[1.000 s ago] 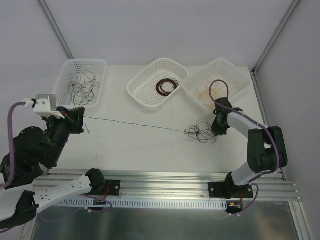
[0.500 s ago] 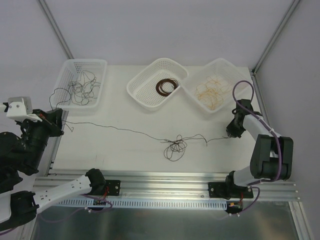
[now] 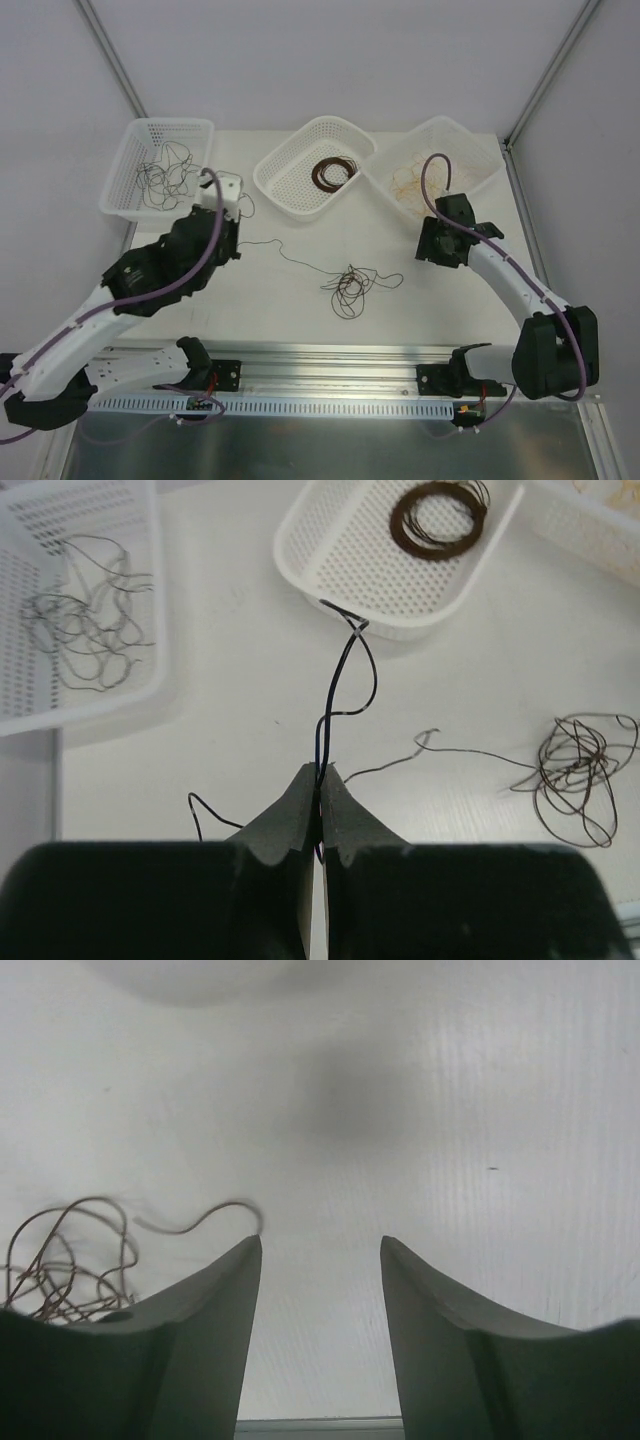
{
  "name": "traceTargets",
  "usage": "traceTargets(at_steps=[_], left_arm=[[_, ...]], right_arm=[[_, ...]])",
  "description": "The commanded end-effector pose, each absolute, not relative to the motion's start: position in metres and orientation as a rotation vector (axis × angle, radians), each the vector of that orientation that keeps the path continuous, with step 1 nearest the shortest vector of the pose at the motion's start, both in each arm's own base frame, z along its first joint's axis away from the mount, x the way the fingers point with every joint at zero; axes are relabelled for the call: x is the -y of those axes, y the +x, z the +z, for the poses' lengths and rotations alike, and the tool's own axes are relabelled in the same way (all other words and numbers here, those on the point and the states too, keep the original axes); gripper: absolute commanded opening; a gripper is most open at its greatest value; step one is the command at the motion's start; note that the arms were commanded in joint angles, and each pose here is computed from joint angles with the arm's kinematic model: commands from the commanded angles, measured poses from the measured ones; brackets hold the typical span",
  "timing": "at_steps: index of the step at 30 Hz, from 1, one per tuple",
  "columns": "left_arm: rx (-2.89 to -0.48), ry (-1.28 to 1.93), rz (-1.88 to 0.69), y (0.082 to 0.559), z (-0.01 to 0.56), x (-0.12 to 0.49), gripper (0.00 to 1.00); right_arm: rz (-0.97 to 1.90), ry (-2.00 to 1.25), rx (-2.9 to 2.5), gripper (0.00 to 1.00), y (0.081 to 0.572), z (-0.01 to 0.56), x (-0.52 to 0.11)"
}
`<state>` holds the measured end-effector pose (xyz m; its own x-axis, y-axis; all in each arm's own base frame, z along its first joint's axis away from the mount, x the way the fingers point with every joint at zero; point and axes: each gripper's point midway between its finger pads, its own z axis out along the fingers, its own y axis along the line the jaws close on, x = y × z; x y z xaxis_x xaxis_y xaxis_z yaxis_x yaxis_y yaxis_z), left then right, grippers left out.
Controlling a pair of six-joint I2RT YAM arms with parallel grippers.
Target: Untangle the cables
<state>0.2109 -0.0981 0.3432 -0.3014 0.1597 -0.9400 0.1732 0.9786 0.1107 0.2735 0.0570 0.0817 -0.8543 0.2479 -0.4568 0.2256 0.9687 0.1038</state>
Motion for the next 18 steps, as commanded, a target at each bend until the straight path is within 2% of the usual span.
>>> traceTargets(at_steps=[1, 7, 13, 18], left_arm=[[-1.969, 0.286, -0.209, 0.225, 0.310, 0.152, 0.00], [-2.117, 0.229, -0.258, 0.249, 0.254, 0.163, 0.00], [-2.176, 0.182, -0.279, 0.254, 0.232, 0.161, 0.00], [-2.194, 0.128, -0.280, 0.253, 0.223, 0.152, 0.00]], right_arm=[[0.171, 0.084, -2.531, 0.55, 0.278, 0.121, -0.092], [0.537, -0.202, -2.473, 0.60, 0.250, 0.122, -0.182], [0.691, -0.331, -2.486, 0.62, 0.219, 0.097, -0.237], [0.695, -0.389, -2.503, 0.62, 0.204, 0.083, -0.255]])
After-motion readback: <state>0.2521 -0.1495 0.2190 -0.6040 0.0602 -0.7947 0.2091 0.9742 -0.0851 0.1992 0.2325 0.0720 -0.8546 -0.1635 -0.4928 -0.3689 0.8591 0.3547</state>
